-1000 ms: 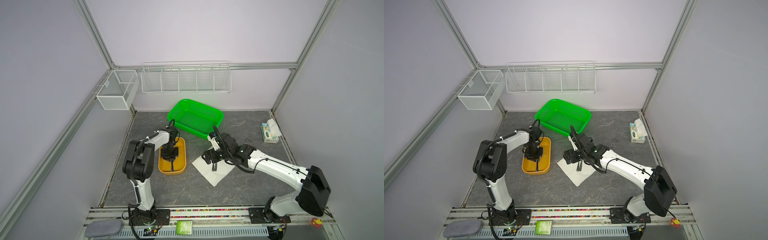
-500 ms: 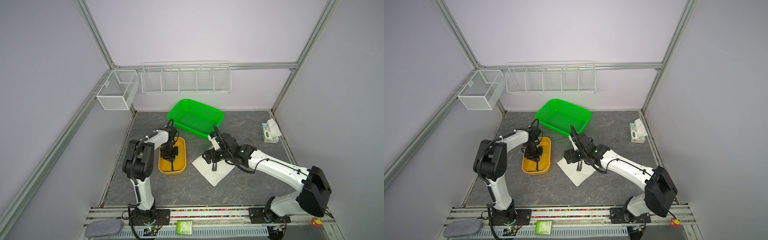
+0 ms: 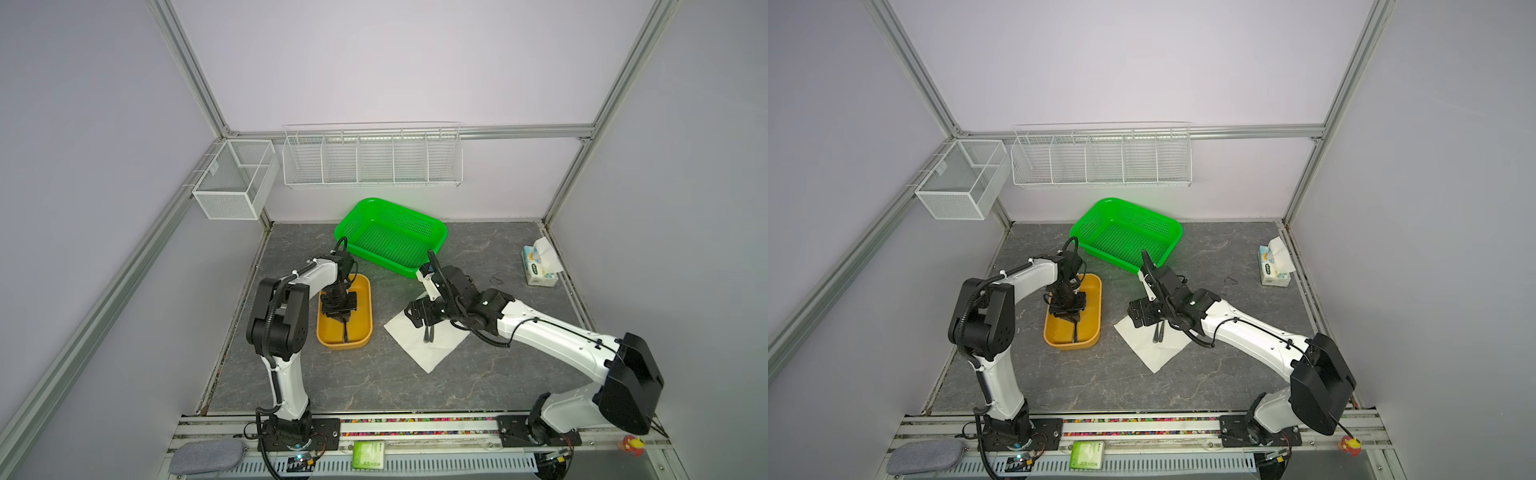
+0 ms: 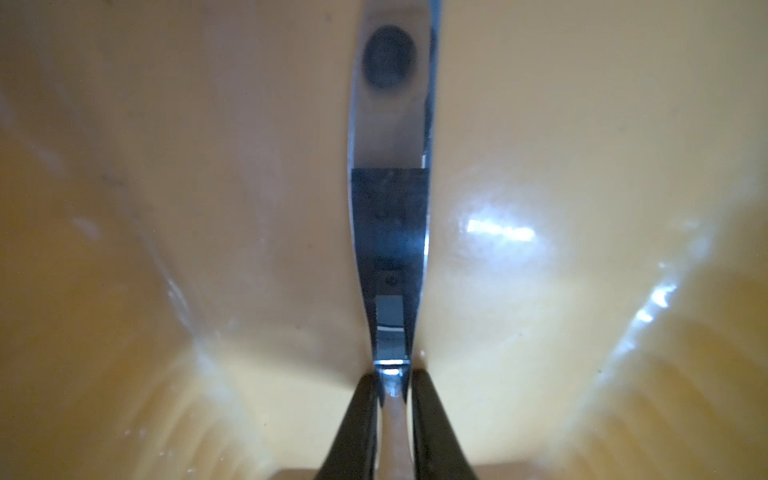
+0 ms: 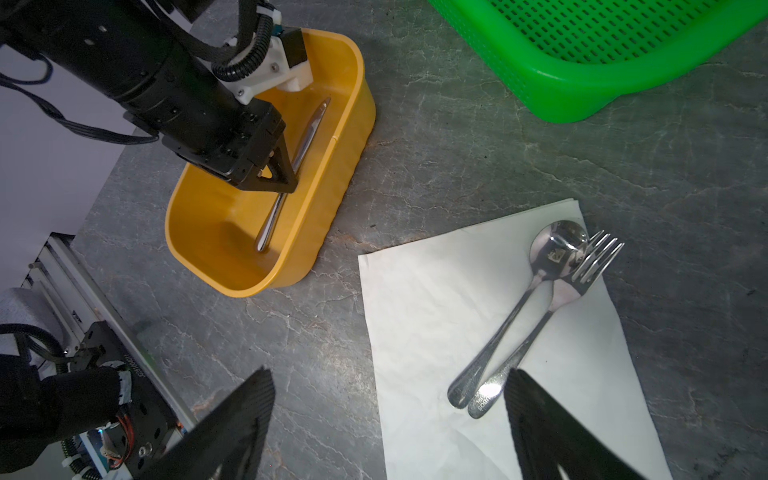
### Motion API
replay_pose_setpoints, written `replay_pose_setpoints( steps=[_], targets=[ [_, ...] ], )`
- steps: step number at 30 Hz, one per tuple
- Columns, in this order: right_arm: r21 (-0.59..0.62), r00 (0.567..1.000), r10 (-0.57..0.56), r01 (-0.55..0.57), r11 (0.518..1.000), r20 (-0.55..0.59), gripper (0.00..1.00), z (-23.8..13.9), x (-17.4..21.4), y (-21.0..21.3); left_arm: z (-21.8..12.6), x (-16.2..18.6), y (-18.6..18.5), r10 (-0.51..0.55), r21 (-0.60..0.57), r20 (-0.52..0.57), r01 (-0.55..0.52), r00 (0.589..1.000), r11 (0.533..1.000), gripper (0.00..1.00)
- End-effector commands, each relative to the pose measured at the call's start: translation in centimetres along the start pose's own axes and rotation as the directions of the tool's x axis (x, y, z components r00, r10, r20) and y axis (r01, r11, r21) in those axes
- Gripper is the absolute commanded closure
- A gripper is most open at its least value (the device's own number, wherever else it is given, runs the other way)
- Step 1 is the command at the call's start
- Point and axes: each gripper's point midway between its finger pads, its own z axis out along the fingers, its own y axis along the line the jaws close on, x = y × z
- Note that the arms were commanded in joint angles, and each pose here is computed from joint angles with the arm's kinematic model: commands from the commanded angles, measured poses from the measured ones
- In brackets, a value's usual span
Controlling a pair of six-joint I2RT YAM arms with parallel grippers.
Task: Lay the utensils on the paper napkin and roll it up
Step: 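Lower the left gripper onto the knife handle in the yellow tray, then close the left gripper on the knife handle and lift it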
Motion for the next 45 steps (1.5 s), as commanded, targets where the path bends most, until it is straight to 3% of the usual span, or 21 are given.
replay_pose_setpoints(
  steps=[1, 18, 45],
  targets=[
    [0.005, 1.0, -0.015, 0.015, 1.0, 0.014, 0.1, -0.7, 0.1, 0.1, 3.6, 0.4, 0.5, 0.009, -0.017, -0.063, -0.01, 0.998, 1.0, 0.86],
    [0.007, 1.0, -0.015, 0.014, 1.0, 0.022, 0.1, -0.9, 0.1, 0.0, 2.2, 0.0, 0.3, 0.017, -0.007, -0.023, -0.017, 1.0, 1.0, 0.92],
    [0.017, 0.999, -0.016, 0.015, 1.0, 0.047, 0.1, -1.5, -0.2, -0.2, -2.8, -0.1, 0.0, 0.045, -0.003, 0.024, -0.045, 0.999, 0.999, 0.92]
  ],
)
